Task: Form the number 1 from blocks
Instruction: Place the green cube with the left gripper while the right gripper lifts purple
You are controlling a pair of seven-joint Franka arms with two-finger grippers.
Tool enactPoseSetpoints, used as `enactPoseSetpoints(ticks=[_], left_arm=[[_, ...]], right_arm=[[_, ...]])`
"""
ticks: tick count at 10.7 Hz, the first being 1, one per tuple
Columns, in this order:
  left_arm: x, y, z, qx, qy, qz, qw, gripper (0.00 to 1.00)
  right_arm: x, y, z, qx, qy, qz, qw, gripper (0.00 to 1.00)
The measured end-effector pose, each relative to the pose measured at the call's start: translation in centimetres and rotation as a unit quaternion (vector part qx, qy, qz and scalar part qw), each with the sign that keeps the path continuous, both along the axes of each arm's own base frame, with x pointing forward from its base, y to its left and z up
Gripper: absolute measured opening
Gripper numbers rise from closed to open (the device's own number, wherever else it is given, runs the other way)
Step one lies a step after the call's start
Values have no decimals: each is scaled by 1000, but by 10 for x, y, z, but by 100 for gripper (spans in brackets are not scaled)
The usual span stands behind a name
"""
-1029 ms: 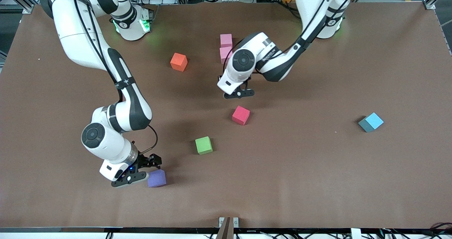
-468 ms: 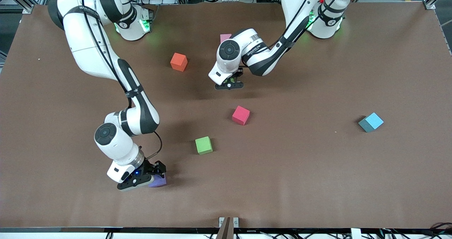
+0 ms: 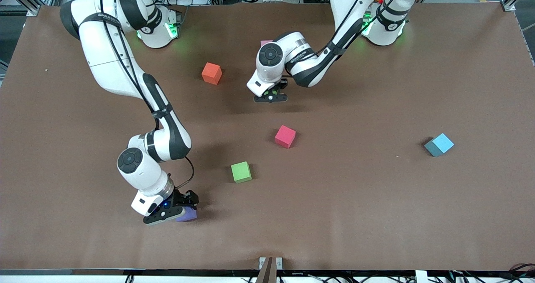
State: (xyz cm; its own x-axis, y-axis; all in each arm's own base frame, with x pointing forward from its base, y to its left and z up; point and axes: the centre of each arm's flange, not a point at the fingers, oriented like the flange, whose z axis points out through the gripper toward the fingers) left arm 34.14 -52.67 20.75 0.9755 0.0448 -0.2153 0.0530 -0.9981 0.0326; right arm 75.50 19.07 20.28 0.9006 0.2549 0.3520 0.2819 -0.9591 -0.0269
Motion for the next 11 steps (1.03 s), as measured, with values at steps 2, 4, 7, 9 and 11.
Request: enactPoseSetpoints(ticks=[2, 4, 7, 9, 11], left_arm=[[-13, -5, 0, 3, 5, 3, 1000, 56], [-25, -10, -1, 6, 5, -1, 1000, 56], [-35, -11, -1, 13, -7, -11, 1000, 56], [-40, -10, -1, 15, -9, -16, 1000, 56], [-45, -10, -1, 18, -7, -13, 1000, 56]], right_arm=[[-1, 0, -3, -1, 2, 0, 1000, 100], [-1, 0, -4, -1, 3, 0, 1000, 100], [-1, 0, -5, 0, 3, 0, 1000, 100], [-1, 1, -5, -1, 5, 1, 1000, 100], [-2, 1, -7, -1, 8, 1, 1000, 100]])
